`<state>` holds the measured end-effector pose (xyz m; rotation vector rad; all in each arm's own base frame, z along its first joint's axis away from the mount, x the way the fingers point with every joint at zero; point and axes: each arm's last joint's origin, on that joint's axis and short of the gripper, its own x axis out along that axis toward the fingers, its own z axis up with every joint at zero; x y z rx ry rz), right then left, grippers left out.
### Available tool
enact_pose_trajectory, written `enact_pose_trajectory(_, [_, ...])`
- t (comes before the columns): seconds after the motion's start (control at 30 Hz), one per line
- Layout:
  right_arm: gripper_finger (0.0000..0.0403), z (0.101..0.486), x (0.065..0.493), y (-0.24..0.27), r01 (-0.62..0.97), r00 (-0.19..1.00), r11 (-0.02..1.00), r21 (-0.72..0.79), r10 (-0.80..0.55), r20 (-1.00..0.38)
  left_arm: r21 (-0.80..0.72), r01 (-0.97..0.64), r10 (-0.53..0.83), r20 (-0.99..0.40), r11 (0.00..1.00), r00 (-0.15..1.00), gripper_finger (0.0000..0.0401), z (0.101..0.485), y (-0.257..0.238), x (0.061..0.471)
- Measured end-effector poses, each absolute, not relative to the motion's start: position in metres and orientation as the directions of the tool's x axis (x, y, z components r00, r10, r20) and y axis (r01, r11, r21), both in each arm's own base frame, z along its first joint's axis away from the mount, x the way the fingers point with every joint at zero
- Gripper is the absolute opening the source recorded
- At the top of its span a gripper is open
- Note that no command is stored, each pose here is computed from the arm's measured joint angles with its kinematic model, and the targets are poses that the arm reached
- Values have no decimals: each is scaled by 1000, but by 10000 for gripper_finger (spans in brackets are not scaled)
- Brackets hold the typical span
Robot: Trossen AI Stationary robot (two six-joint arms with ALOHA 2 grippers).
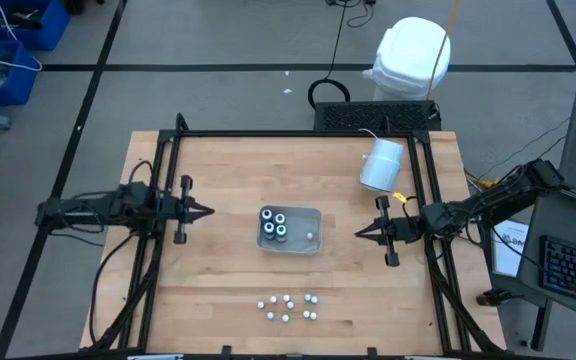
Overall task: Pick & Place food coloring
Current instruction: Put the small red bottle into the gray bin
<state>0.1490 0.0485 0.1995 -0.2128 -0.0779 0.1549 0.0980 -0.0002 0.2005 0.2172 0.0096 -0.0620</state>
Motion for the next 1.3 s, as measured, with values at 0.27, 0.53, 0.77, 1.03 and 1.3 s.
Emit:
enact_pose_trajectory(0.27, [0,193,155,50,-65,998,974,-217,68,8,110,-92,84,77,990,993,16,175,7,104])
enact_pose_trajectory(0.53, [0,214,206,108,-109,988,969,-223,81,-130,-45,-187,187,-8,981,982,18,167,10,105])
enact_pose_trajectory(0.77, [0,238,262,208,-50,955,927,-371,-64,-289,-67,-186,188,21,980,982,19,170,10,105])
enact_pose_trajectory(1.03, [0,227,298,259,-66,955,944,-324,-34,-295,-63,-185,185,-13,981,983,19,167,10,105])
enact_pose_trajectory(1.3, [2,204,316,249,4,937,982,-186,-69,-343,-109,-189,185,-47,976,982,19,164,10,105])
